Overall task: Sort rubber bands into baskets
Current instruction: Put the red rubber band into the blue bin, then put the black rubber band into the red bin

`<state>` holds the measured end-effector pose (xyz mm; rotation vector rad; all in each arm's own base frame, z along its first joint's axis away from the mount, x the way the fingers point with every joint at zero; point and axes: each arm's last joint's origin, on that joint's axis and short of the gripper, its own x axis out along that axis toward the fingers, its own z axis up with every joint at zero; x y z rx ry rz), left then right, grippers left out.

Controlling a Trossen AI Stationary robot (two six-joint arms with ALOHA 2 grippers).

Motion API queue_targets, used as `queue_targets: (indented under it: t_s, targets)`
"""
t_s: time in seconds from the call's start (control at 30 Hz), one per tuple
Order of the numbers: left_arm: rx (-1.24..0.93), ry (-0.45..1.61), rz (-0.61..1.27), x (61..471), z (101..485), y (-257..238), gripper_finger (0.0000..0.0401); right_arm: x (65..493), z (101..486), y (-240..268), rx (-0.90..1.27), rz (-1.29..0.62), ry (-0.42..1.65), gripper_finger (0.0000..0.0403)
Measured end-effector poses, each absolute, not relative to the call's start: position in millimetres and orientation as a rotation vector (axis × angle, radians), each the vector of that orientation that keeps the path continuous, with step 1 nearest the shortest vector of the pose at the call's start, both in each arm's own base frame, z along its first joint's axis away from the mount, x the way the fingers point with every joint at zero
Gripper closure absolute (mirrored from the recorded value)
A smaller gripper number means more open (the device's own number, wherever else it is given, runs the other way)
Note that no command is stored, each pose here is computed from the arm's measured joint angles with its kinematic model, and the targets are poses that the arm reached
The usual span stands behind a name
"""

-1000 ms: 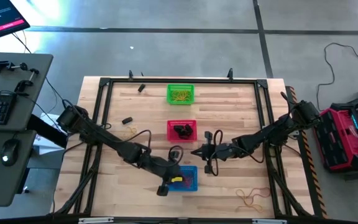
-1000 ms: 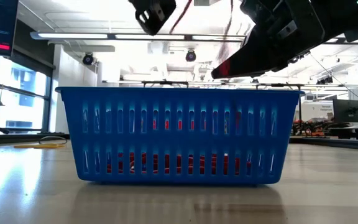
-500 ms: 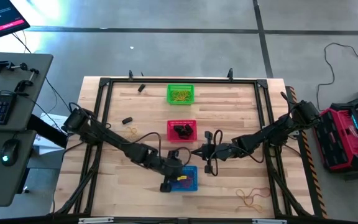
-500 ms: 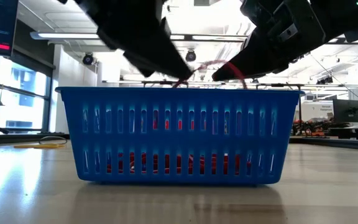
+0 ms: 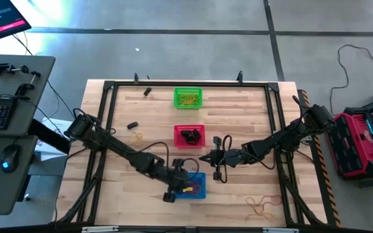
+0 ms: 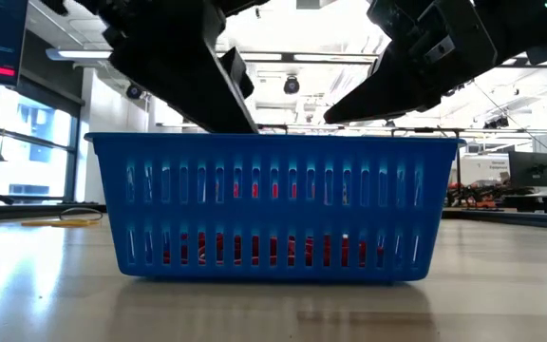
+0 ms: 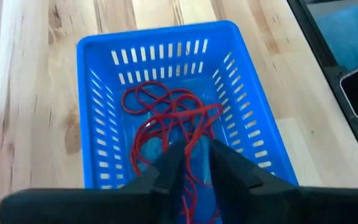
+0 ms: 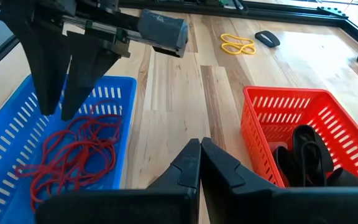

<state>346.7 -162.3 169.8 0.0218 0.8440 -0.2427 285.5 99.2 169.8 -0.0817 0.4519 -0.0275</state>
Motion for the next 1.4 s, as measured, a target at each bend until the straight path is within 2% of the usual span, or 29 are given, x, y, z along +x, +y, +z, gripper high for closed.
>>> queue_targets:
  t_s: [0.2, 0.37, 0.5, 0.7, 0.77, 1.0, 1.17, 1.4]
  targets:
    - [0.078, 0.833, -0.227, 342, 180, -161, 0.029, 286, 170, 97, -0.089, -0.032, 0.452, 0.0403]
    - [0.091, 0.814, -0.227, 336, 196, -157, 0.0283, 287, 169, 94, -0.072, -0.044, 0.458, 0.0403]
    - [0.108, 0.824, -0.223, 327, 210, -152, 0.0308, 287, 170, 95, -0.079, -0.038, 0.452, 0.0403]
    - [0.112, 0.766, -0.224, 322, 234, -138, 0.0383, 289, 174, 95, -0.129, -0.023, 0.412, 0.0403]
    - [0.117, 0.749, -0.22, 323, 237, -134, 0.0396, 289, 175, 96, -0.131, -0.021, 0.399, 0.0403]
    - [0.151, 0.611, -0.225, 333, 246, -135, 0.0397, 286, 172, 97, -0.124, -0.012, 0.382, 0.0403]
    - [0.169, 0.508, -0.244, 337, 250, -136, 0.04, 275, 165, 95, -0.05, 0.037, 0.272, 0.0403]
    - [0.088, 0.383, -0.278, 332, 219, -122, 0.0401, 264, 158, 92, 0.001, 0.045, 0.222, 0.0403]
